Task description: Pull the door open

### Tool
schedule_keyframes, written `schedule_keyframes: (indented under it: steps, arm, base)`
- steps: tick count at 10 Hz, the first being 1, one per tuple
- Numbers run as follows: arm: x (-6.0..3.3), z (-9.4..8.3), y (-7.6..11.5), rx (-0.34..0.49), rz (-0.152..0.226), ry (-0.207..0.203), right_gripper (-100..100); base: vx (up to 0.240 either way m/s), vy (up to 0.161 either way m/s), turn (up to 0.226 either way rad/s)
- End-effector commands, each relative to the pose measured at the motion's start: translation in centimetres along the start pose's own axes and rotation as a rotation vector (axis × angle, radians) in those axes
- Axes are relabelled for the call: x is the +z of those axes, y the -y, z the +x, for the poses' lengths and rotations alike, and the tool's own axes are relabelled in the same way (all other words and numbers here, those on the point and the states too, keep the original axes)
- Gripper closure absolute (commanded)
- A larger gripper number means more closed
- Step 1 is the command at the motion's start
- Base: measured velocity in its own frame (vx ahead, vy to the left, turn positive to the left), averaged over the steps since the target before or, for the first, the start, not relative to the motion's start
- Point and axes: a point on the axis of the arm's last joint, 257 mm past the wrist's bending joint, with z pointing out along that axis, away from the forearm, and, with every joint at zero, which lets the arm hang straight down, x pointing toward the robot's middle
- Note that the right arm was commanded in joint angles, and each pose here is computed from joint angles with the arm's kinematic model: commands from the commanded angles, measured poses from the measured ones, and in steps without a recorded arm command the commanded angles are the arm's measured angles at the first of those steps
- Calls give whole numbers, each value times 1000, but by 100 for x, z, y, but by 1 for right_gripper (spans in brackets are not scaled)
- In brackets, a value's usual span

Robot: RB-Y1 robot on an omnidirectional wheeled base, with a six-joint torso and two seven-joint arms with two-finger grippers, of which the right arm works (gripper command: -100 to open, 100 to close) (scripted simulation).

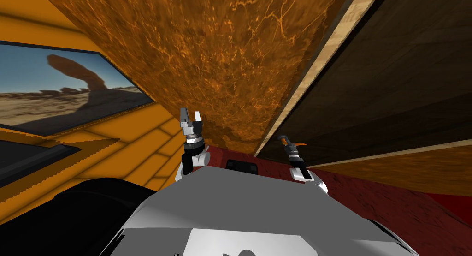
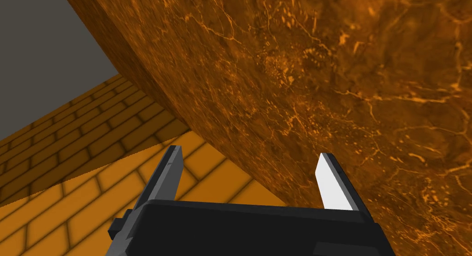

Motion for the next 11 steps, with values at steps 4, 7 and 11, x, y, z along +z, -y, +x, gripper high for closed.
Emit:
schedule_keyframes:
  steps: [4, 7, 11]
  arm:
    - [-182, -44, -11, -6, -8, -47, 100]
    - [-340, -69, -17, -8, -10, -89, 100]
    - [-518, -51, 28, 0, -5, -124, 100]
  base:
    - [-162, -59, 123]
    - [-202, -82, 126]
    - [-152, -64, 108]
